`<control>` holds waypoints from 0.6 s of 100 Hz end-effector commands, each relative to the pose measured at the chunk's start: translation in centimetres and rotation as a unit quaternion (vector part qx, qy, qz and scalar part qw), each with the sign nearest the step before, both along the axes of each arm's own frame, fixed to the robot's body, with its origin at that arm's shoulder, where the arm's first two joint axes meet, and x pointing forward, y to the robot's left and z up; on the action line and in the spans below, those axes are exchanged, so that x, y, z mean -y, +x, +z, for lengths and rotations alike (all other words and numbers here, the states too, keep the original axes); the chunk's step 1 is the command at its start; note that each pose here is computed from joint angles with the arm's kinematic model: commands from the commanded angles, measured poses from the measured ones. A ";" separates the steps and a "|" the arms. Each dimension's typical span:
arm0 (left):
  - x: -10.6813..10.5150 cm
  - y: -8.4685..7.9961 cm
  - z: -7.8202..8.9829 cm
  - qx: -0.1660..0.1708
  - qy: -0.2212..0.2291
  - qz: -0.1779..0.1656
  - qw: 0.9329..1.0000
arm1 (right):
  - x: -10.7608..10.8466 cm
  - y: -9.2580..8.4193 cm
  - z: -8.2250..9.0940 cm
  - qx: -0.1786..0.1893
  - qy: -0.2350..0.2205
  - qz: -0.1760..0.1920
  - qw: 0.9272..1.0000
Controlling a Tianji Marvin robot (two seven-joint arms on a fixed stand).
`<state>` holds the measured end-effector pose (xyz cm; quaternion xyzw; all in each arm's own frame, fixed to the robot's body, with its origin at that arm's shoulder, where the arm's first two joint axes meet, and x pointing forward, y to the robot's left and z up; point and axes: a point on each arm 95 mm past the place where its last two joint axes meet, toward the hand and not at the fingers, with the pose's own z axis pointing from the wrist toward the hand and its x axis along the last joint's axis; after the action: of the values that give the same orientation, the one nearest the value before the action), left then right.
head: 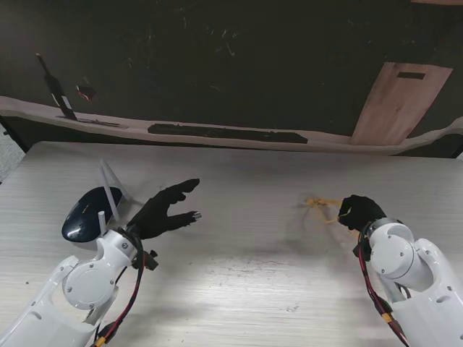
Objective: Untangle the Ethernet cable and plug it into the router
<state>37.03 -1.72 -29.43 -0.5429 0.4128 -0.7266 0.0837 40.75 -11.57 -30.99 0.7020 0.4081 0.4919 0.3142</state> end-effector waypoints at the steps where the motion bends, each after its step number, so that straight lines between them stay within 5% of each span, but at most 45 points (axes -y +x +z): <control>1: 0.1 -0.1 -0.2 -0.004 -0.002 0.000 1.000 | -2.2 0.9 2.0 0.024 0.023 0.032 0.999; 20: 0.1 0.0 -0.4 -0.011 -0.003 0.003 1.000 | -5.6 2.4 4.2 0.048 0.108 0.061 0.991; 34: 0.0 0.1 -0.6 -0.023 -0.006 0.001 1.000 | -7.9 3.4 5.5 0.074 0.184 0.060 0.978; 45: 0.0 0.3 -0.8 -0.025 -0.009 0.004 1.000 | -9.6 3.7 6.7 0.103 0.248 0.055 0.962; 60: -0.2 0.3 -0.9 -0.048 0.001 0.001 0.999 | -12.3 2.9 8.6 0.148 0.345 0.030 0.926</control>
<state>37.46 -1.51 -30.29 -0.5737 0.4007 -0.7111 0.0679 44.43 -1.85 -24.01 0.6927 0.1780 0.6864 0.1314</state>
